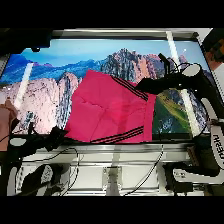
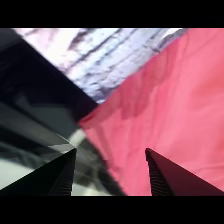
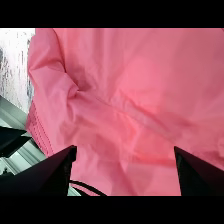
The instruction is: Fold the clothes and pants, and hang the long-sleeved shirts on hangers.
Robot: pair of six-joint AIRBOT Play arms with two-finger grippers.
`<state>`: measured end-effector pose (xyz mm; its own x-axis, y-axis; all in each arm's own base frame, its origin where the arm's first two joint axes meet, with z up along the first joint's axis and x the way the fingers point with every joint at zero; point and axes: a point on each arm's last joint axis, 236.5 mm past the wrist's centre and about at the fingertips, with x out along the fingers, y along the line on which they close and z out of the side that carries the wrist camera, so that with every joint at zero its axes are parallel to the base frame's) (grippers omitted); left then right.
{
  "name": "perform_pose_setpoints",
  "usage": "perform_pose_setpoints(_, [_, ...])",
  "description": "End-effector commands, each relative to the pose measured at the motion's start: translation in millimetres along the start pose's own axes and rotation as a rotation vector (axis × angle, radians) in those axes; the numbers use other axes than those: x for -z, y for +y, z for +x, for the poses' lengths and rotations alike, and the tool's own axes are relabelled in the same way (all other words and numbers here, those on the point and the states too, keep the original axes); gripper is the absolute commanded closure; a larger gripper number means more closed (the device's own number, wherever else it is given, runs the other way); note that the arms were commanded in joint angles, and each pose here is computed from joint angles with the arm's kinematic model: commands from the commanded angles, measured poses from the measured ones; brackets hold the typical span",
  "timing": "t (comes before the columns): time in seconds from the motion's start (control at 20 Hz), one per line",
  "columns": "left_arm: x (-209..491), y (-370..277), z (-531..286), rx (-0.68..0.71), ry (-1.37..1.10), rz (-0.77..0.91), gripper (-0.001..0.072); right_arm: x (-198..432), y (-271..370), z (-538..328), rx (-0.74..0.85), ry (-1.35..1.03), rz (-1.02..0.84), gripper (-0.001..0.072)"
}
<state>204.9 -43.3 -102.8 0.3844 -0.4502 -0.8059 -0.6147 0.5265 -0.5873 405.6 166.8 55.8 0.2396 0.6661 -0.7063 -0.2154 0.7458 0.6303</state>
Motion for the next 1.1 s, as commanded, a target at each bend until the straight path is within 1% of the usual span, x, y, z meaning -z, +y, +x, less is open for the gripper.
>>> perform_pose_setpoints(0.0, [-11.0, 4.7, 15.6, -0.019, -0.022, -0.003, 0.0223, -3.9, 2.7, -2.8, -0.001, -0.01, -0.008, 0.0027])
perform_pose_setpoints(0.15, [-11.9, 6.9, 28.2, -0.018, -0.005, -0.043, 0.0223, -9.7, 6.1, -6.4, -0.002, -0.024, -0.02, 0.0027])
perform_pose_setpoints(0.25, [-11.2, -1.1, 37.2, 0.023, 0.011, -0.055, 0.0224, -11.1, 7.0, -7.3, -0.003, -0.028, -0.022, 0.0027])
perform_pose_setpoints(0.3, [-13.5, -8.2, 41.4, 0.055, 0.007, -0.068, 0.0247, -10.9, 7.0, -7.2, -0.003, -0.027, -0.022, 0.0027])
perform_pose_setpoints(0.35, [-16.2, -14.6, 44.5, 0.082, -0.001, -0.067, 0.0299, -10.9, 7.0, -7.2, -0.003, -0.027, -0.023, 0.0028])
perform_pose_setpoints(0.5, [-15.1, -20.4, 53.3, 0.108, 0.009, -0.08, 0.0308, -10.9, 7.0, -7.2, -0.003, -0.027, -0.022, 0.0028])
perform_pose_setpoints(0.55, [-13.5, -17.9, 55.2, 0.102, 0.018, -0.088, 0.0362, -10.9, 7.0, -7.2, -0.003, -0.027, -0.022, 0.0028])
perform_pose_setpoints(0.7, [-12.7, -16.2, 56.9, 0.098, 0.024, -0.098, 0.0365, -10.8, 7.0, -7.2, -0.003, -0.027, -0.022, 0.0028])
perform_pose_setpoints(0.75, [-13.1, -16.4, 56.9, 0.098, 0.024, -0.098, 0.0383, -11.0, 6.9, -7.2, -0.003, -0.028, -0.023, 0.0027])
perform_pose_setpoints(0.85, [-15.2, -19.0, 56.3, 0.106, 0.016, -0.057, 0.068, -11.2, 7.1, -7.3, -0.003, -0.029, -0.023, 0.0028])
perform_pose_setpoints(0.9, [-17.0, -22.3, 55.7, 0.119, 0.01, -0.039, 0.0699, -13.0, 7.3, -7.3, -0.004, -0.036, -0.022, 0.0032])
perform_pose_setpoints(0.95, [-19.2, -27.7, 54.9, 0.141, 0.001, -0.039, 0.0699, -16.4, 6.6, -7.6, -0.001, -0.051, -0.021, 0.0079])
perform_pose_setpoints(1.05, [-25.5, -38.1, 52.6, 0.185, -0.027, -0.024, 0.0702, -17.1, 3.2, -7.5, 0.014, -0.054, -0.025, 0.0515])
